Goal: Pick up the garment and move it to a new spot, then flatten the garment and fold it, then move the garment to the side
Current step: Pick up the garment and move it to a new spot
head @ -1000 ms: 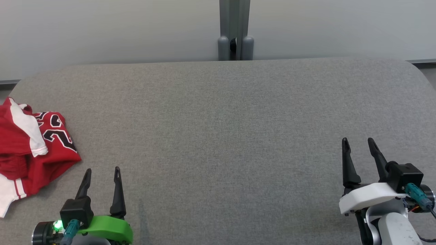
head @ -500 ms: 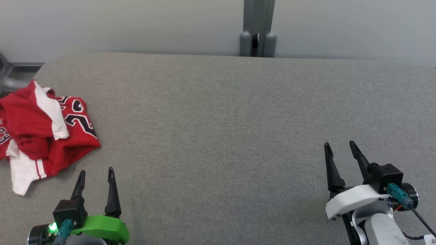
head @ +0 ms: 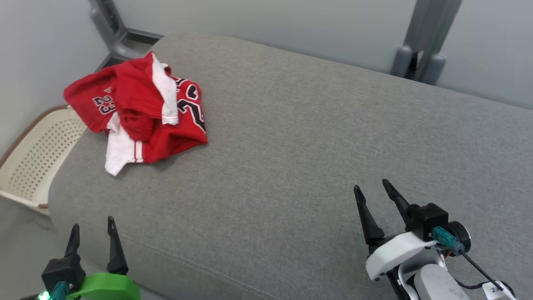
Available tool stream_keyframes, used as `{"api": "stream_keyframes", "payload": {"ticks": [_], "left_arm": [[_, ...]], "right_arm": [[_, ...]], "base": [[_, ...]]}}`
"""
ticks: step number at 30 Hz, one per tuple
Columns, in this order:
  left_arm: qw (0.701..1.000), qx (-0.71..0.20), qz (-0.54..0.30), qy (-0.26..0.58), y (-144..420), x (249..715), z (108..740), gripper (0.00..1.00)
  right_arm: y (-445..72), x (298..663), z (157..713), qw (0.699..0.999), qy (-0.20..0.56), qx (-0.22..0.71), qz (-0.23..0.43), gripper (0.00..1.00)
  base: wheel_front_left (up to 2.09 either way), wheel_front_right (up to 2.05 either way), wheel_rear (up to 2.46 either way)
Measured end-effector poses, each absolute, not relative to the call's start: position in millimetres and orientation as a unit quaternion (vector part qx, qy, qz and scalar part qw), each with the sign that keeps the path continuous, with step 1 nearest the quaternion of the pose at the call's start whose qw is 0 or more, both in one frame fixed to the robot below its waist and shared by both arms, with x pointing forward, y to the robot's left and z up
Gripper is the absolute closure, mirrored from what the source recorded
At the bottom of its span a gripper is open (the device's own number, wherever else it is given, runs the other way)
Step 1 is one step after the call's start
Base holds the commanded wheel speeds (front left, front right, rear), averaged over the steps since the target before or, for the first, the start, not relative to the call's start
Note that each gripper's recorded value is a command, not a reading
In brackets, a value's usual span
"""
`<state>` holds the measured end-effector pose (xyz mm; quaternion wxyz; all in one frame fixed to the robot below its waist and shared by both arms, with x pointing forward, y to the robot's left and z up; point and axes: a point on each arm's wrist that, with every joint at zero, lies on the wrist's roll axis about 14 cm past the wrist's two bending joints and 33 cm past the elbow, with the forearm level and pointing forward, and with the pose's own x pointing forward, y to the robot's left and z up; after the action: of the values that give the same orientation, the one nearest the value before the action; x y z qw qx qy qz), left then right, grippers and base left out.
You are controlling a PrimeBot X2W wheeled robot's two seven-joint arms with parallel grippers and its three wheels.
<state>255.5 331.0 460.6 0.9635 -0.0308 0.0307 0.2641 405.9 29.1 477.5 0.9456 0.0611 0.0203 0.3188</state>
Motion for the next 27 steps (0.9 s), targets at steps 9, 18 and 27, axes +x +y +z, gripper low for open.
{"api": "stream_keyframes", "payload": {"ticks": [9, 18, 27], "left_arm": [[0.929, -0.031, 0.367, 0.033, 371.1, 186.3, 459.5, 0.0], [0.931, -0.037, 0.361, 0.048, 365.6, 186.5, 450.4, 0.0], [0.943, -0.051, 0.328, 0.035, 377.0, 230.0, 459.5, 0.0]], "right_arm": [[106.4, 381.0, 475.4, 0.9, 0.031, 0.061, 0.43, 0.0], [107.9, 380.8, 466.6, 0.899, 0.042, 0.057, 0.432, 0.0], [105.5, 385.0, 461.3, 0.9, 0.04, 0.049, 0.432, 0.0]], "base": [[0.0, 0.0, 0.0], [0.0, 0.0, 0.0], [0.0, 0.0, 0.0]]}}
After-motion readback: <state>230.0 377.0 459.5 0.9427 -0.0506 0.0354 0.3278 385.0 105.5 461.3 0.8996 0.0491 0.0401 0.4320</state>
